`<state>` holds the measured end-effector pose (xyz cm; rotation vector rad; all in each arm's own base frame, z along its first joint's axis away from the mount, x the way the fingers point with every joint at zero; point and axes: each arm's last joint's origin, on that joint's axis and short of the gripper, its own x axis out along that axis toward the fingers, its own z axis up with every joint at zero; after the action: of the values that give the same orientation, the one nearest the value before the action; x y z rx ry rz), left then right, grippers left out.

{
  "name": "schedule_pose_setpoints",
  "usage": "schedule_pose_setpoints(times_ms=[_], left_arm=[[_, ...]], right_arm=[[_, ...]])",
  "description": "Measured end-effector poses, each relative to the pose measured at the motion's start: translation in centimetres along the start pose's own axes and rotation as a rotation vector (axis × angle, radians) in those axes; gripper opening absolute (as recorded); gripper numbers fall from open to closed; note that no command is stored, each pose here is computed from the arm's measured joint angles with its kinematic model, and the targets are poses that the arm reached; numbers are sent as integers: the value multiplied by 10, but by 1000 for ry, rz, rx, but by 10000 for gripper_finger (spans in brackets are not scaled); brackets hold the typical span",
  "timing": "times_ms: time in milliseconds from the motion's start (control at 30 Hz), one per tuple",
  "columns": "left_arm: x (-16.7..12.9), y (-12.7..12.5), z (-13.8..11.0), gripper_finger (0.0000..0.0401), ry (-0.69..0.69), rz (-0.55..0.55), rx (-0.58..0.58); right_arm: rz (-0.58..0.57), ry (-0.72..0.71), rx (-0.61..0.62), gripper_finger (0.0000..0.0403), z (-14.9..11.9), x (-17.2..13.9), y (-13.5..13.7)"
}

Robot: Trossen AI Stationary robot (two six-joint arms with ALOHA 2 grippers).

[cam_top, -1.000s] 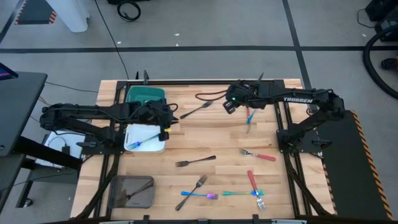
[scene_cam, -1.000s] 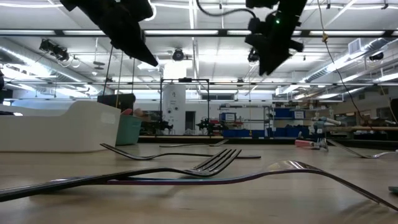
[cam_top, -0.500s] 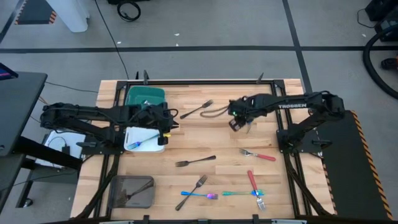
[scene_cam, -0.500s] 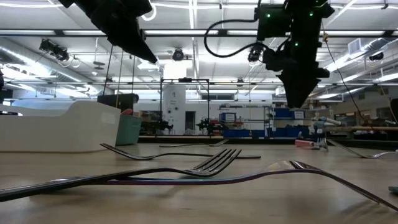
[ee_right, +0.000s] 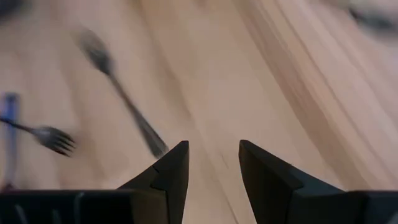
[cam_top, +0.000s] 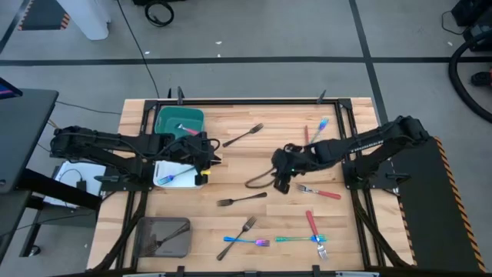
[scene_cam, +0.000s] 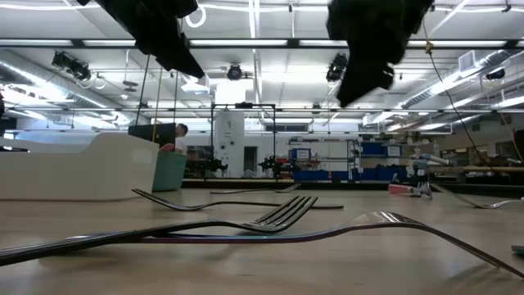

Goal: Sort silverware by color (type)
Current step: Put the black fork into the black bin

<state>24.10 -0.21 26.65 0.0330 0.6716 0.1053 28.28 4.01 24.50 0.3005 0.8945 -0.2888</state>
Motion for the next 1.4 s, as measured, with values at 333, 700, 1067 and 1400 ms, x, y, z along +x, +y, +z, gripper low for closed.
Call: schedule_pose_setpoints(times_ms=[333, 700, 1067, 1400], left_arm=[[2, -8, 1, 55, -9, -23, -88], [0, -28, -4, 55, 32, -86, -157], [-2, -35, -4, 55, 34, -107, -171], [-2, -35, -4, 55, 28, -108, -192]], right_arm=[[155, -261, -449, 149, 2, 36, 39], [166, -386, -577, 149, 10, 92, 42], [196, -325, -519, 149, -5, 127, 47], [228, -280, -508, 149, -20, 141, 56]])
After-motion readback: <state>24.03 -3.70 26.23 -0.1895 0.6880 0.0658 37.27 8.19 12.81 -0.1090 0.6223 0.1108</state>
